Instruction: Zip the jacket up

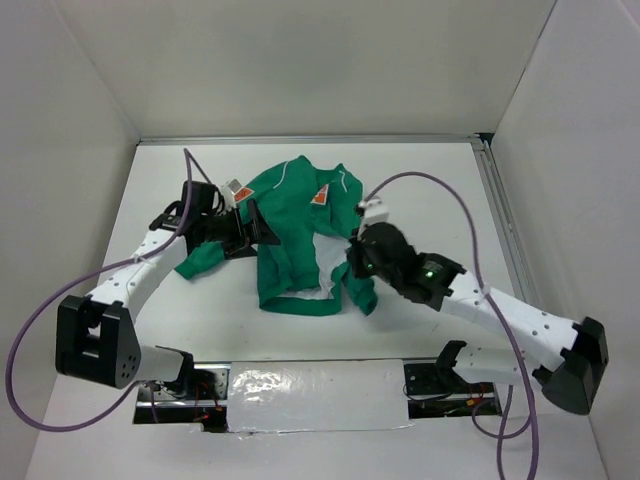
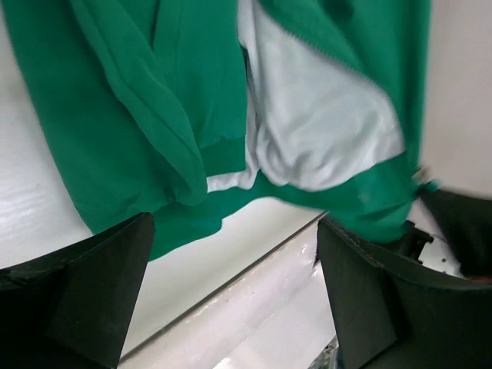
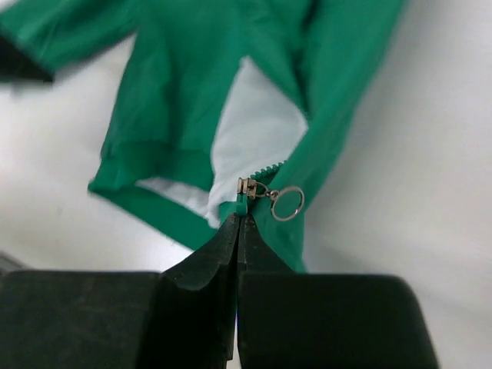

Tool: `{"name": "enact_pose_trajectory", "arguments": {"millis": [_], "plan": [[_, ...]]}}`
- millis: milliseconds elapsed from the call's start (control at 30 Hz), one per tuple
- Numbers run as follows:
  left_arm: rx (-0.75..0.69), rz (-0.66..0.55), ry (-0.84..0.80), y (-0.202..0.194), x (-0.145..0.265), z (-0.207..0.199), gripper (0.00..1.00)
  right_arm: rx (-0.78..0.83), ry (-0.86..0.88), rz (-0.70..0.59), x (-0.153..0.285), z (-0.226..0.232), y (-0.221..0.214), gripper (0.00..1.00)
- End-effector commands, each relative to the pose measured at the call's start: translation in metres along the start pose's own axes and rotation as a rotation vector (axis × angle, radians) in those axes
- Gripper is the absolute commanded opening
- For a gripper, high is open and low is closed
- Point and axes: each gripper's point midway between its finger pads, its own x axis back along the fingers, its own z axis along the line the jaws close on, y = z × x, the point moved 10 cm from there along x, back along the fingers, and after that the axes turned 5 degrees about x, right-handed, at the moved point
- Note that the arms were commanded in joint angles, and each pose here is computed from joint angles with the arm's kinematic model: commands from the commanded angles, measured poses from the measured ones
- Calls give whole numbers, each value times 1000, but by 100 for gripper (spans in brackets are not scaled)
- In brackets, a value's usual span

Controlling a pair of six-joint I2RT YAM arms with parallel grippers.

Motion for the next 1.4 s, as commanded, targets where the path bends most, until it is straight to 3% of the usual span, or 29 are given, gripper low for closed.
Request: {"name": "enact_pose_trajectory", "arguments": {"millis": [0,100,200,233,333,500,667,800,867,933,967,1033,1067,1100,1200,1233,1267,1367], "plan": [[93,-65,20,0,20,-1,99,208,-34,66,-9,36,-15,0],[140,-96,35,-2,30,4,99,291,-85,139,-29,69,-33,8],[145,-100,31,-5,34,4,99,299,-69,164,-38,86,-42,65],[146,-99,32,-6,34,5,99,289,-50,163,-38,88,-42,79],[131,-86,33,-6,29,4,99,228,69,136,-28,85,-44,92],[74,-39,13,-8,17,0,99,20,113,90,-5,50,-35,94],[5,10,58,-12,-3,-11,99,-144,45,206,-2,14,-54,97],[-9,72,104,-15,-25,-9,99,-184,50,322,-14,15,-76,98],[-21,90,129,-17,-34,-8,99,-226,94,368,-25,19,-84,97],[-1,122,170,-19,-46,-2,99,-256,141,370,-37,26,-87,83],[23,138,213,-19,-55,6,97,-283,150,384,-41,25,-86,53],[29,144,287,-22,-64,11,92,-313,55,401,-49,19,-84,29],[32,131,345,-23,-72,18,79,-321,-24,370,-53,11,-81,11],[41,138,364,-24,-74,20,68,-356,-101,365,-51,-5,-75,0],[53,147,336,-16,-76,25,33,-430,-282,304,-38,-54,-60,0],[58,138,332,-13,-74,26,7,-451,-327,290,-32,-67,-57,0],[69,126,337,-11,-72,26,0,-465,-361,276,-27,-79,-54,0],[101,46,327,-3,-52,23,0,-527,-513,213,-8,-116,-45,0]]}}
